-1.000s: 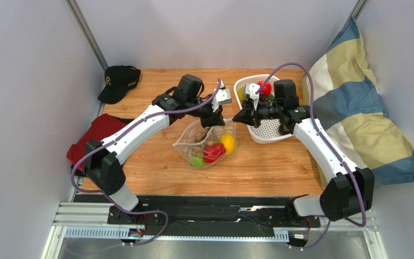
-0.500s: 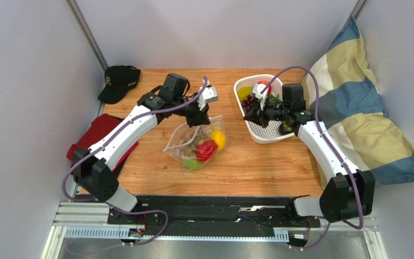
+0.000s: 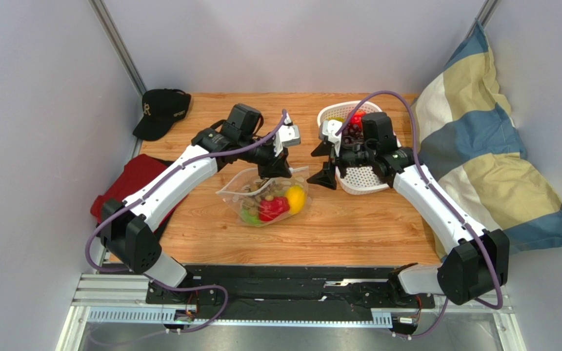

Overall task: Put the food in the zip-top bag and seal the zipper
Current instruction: Zip the zipper food storage bag at the center of the board.

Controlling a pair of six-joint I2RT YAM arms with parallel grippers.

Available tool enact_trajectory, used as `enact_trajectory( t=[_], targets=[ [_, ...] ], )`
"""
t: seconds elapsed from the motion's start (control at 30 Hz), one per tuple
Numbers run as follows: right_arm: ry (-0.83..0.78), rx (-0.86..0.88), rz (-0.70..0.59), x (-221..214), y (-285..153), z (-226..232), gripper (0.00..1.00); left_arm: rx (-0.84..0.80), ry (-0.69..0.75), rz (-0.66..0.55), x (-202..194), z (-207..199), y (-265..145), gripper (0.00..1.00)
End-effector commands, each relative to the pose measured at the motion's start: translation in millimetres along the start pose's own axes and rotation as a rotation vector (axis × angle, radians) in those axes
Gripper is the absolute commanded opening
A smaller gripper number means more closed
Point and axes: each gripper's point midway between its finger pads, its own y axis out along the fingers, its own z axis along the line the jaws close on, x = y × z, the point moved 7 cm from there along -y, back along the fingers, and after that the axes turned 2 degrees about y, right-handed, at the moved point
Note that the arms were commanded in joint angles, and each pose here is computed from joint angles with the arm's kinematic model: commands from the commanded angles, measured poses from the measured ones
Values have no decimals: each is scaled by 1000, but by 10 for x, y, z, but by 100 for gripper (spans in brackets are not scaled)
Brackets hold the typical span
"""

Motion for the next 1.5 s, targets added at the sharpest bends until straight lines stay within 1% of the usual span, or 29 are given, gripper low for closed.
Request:
enact_trajectory(
  t=[0.0, 0.1, 0.13, 0.2, 0.23, 0.27, 0.3, 0.43, 0.53, 0.6, 0.83, 1.17, 1.4, 1.47],
  targets=[
    [-120, 32, -67, 277, 85, 20, 81, -51, 85, -83, 235, -51, 61, 13],
    [-139, 55, -66, 275, 173, 44, 70, -76, 82, -85, 239, -91, 106, 13],
    [-145, 56, -62, 269, 191, 42, 55, -80, 81, -86, 237, -99, 112, 13],
    [-165, 50, -42, 241, 238, 26, 40, -80, 80, -86, 243, -96, 119, 13],
    [-175, 49, -36, 239, 251, 21, 27, -72, 81, -86, 255, -88, 105, 13],
    [-187, 43, -16, 195, 275, -12, 17, -69, 84, -87, 268, -96, 95, 13],
    [-182, 41, -6, 193, 278, -5, 0, -68, 86, -82, 271, -99, 76, 13],
    [-177, 8, 21, 190, 245, -46, 0, -48, 90, -56, 246, -126, -32, 13],
    [-184, -32, 24, 200, 174, -42, 0, -29, 61, -25, 139, -110, -138, 14],
    [-168, -51, 31, 171, 125, -38, 0, -12, 45, 9, 57, -102, -199, 16],
    [-117, -115, 64, 85, 2, -128, 0, 38, 3, 33, -124, -75, -471, 21],
    [-100, -171, 110, -36, -168, -162, 0, 84, -29, 115, -508, -164, -780, 21],
    [-85, -202, 139, -75, -241, -146, 0, 171, -71, 185, -809, -222, -1132, 21],
    [-79, -211, 142, -68, -255, -141, 0, 200, -108, 209, -936, -233, -1244, 20]
  ],
)
